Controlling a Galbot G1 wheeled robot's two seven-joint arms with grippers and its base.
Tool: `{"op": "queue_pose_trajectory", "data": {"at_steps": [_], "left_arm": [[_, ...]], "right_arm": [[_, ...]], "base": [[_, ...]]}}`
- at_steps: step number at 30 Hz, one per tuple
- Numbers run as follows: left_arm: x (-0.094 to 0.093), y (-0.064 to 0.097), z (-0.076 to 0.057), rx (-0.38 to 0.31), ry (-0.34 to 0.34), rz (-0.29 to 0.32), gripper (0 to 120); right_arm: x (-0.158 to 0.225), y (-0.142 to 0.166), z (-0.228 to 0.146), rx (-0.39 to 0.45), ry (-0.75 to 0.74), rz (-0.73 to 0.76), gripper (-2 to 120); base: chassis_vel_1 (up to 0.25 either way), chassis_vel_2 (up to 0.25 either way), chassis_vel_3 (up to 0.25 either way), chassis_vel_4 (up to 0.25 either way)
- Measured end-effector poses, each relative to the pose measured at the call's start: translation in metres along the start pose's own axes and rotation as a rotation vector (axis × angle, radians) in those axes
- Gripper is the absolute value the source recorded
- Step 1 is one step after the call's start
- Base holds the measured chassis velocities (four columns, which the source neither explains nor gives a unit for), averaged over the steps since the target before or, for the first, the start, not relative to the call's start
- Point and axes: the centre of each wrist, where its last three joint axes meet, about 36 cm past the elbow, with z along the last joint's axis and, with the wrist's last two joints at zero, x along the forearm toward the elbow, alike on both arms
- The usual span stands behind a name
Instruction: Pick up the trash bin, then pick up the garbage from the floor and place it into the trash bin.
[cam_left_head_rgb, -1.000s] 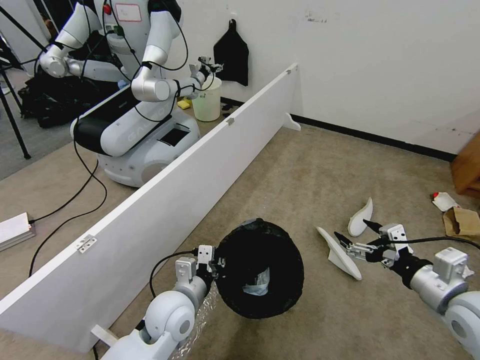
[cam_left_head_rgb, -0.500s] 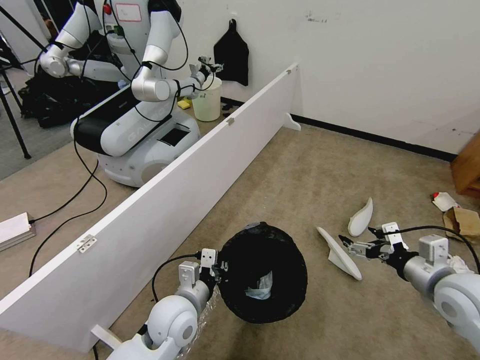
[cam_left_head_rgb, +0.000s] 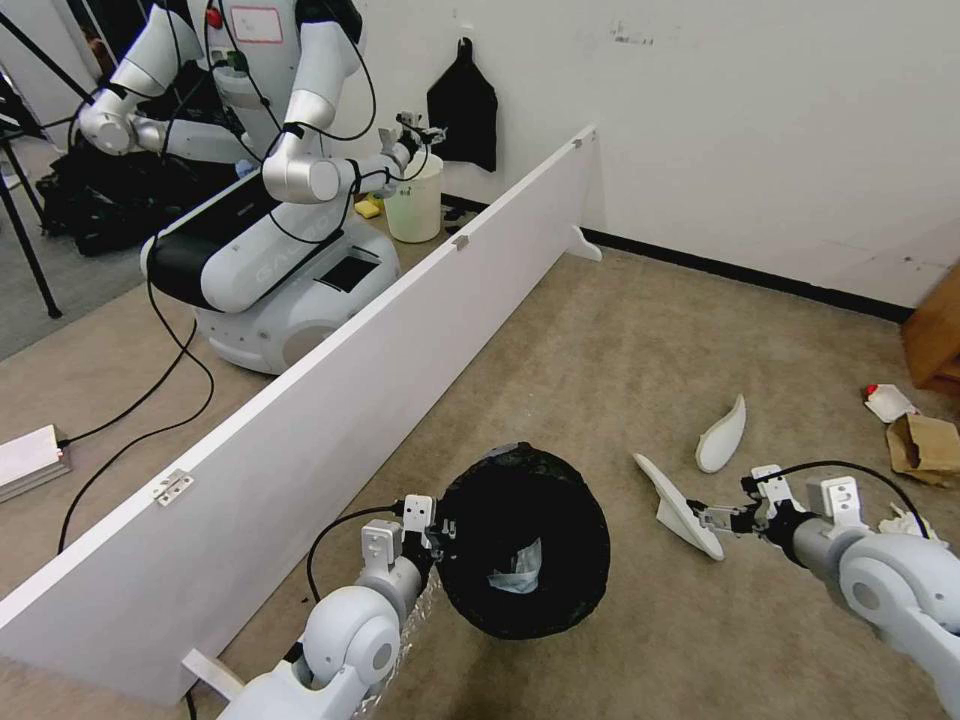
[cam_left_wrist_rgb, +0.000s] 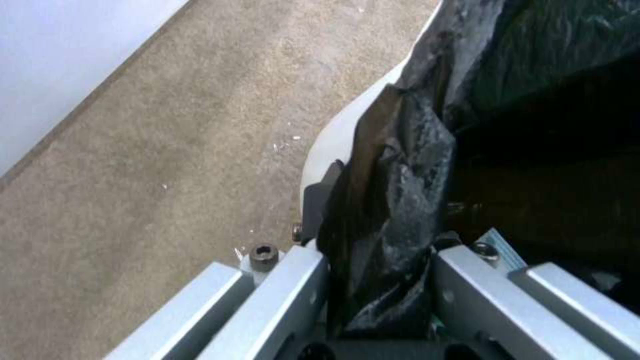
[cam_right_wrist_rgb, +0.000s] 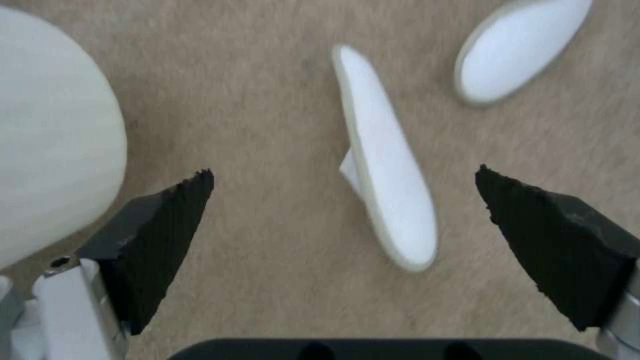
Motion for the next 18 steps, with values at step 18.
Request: {"op": "queue_pose_trajectory", "data": {"at_steps": [18], "left_arm": [[-0.001,0.008,-0.001,0.005,-0.016,-0.017,0]], "right_arm": [[-0.061,0.024,0.011,-0.071,0.062,0.036,100]], "base": [[0.0,0.0,0.0,0.0]]}}
